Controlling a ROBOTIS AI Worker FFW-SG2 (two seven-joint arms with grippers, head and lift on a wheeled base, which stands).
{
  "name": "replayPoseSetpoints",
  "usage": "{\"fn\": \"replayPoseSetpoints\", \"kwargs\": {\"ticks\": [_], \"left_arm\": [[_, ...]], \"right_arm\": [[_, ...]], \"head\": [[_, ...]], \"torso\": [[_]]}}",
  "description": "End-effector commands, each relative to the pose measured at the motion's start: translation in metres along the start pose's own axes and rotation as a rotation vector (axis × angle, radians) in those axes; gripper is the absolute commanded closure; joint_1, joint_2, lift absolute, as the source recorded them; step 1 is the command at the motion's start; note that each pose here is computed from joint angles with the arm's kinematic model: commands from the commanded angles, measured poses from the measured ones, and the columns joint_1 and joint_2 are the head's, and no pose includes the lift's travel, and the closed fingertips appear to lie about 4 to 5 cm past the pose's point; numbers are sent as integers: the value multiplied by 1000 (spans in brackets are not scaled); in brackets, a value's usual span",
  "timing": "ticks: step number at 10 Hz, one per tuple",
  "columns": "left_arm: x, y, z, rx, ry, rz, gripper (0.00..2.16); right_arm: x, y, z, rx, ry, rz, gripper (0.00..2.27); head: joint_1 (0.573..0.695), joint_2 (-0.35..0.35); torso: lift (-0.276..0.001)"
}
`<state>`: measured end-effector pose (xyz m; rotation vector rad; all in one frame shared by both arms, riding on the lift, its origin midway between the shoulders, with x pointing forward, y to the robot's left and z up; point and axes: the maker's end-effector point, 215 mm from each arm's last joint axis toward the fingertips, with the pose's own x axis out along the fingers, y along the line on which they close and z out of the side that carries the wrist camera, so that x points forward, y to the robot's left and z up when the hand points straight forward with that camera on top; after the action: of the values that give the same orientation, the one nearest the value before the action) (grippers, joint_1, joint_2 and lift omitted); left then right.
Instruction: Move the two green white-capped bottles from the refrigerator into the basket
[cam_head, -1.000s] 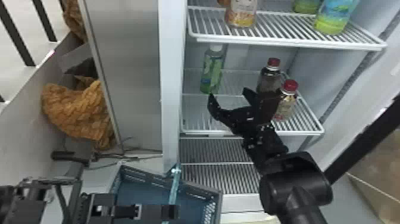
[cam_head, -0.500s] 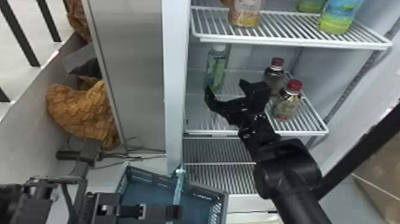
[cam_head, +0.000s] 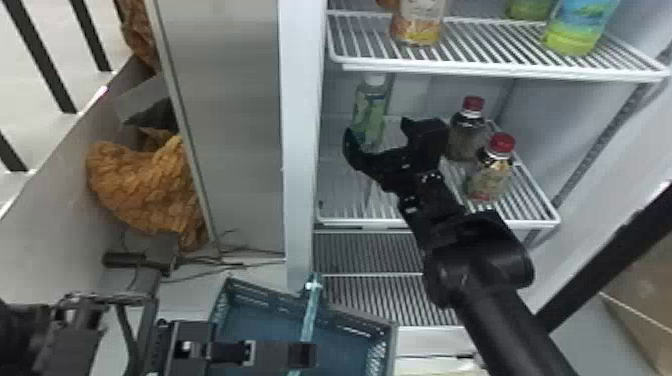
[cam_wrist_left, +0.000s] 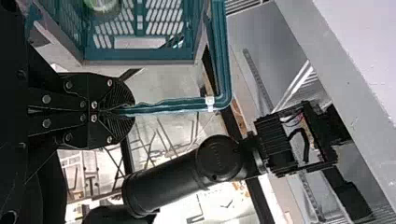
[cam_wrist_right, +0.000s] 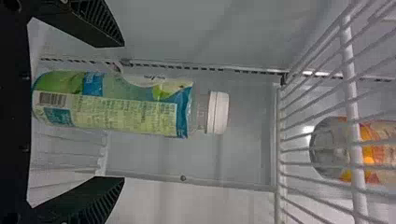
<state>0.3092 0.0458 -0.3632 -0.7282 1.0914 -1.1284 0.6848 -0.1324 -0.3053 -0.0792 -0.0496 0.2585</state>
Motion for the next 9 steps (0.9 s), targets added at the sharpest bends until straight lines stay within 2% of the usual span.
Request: {"fn": "replayPoseSetpoints", "kwargs": {"ticks": [1,7,9], "left_arm": [[1,-1,1,2,1,-3,1164],[2,-2,1,0,3,-8,1164],[2,-2,1,0,3,-8,1164]], "right_arm": [[7,11,-6,-2,17,18,-2],[26,19,-5,-38,34,20,4],[29,22,-9,-27,46,19,203]], "head": [[695,-98],[695,-72],[695,-71]], "torso": [[-263],[-263],[-263]]}}
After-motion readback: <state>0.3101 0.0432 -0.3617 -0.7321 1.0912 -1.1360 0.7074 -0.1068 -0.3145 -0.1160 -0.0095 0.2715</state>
